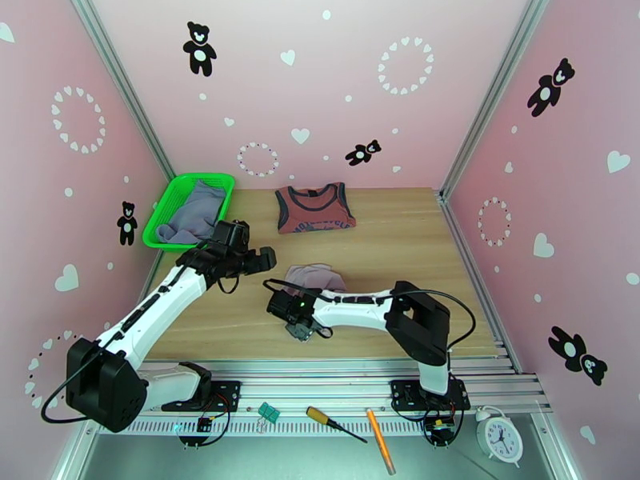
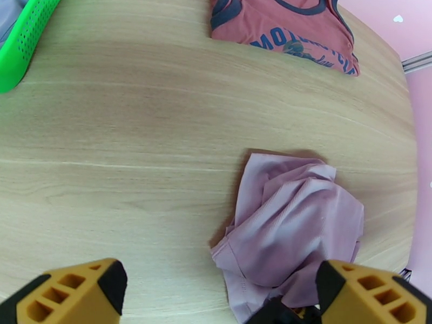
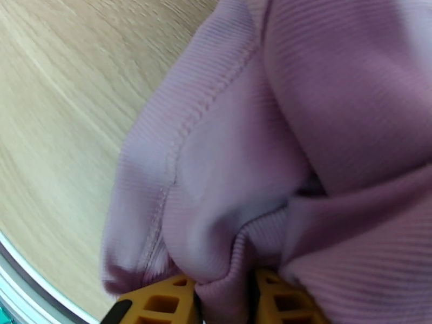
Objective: Fold and stack the mixed laundry pile
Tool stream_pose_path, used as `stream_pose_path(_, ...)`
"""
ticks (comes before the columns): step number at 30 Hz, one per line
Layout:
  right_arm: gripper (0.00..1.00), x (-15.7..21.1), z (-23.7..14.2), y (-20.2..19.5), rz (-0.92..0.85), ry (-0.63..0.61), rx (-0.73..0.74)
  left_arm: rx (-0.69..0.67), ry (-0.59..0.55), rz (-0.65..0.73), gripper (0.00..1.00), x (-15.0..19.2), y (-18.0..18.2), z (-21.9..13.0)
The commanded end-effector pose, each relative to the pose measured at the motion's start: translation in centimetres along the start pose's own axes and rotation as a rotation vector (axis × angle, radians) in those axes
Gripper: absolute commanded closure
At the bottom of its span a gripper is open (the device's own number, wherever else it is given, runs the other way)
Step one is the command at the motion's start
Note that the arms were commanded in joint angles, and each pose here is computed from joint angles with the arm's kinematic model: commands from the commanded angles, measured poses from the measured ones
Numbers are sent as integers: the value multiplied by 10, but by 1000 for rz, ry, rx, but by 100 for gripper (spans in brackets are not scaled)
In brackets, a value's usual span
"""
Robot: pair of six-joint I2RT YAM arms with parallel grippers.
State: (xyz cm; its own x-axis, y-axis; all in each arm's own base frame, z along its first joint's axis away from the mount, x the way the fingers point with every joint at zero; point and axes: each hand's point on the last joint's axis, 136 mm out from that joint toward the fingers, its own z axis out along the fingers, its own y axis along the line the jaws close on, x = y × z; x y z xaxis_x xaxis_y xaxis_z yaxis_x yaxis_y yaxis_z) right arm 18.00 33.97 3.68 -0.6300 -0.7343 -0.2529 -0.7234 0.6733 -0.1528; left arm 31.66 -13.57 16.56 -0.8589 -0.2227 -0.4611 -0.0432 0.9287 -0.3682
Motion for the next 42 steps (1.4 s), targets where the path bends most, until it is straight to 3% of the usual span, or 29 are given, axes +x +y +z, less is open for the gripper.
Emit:
stream_pose_path(1,71,-4,-48,-17,16,-66,20,19,51,0,2,6,-1,15)
stream_pose_path(8,77,-3,-80,-25,29,-138,-11,74,127,-40,1,22,-5,51)
stream_pose_path(12,100,-7,-82,-25,42,-154,-25,74,157,-39,2,28,-5,63)
stream_pose_path(18,100,-20,-116,-35,42,-221,-37,83,185,-35,2,33,-7,73)
stream_pose_path(26,100,-36,-243,-113,113,-482,-108,121,189,-13,2,22,-22,74)
stream_pose_path(30,100,-41,-285,-154,166,-570,-118,174,191,41,2,18,-46,69)
stream_pose_path(36,100,-46,-293,-205,231,-577,-86,229,151,235,2,25,-82,55)
stream_pose_path(42,100,-41,-288,-215,231,-565,-122,241,137,275,7,24,-94,74)
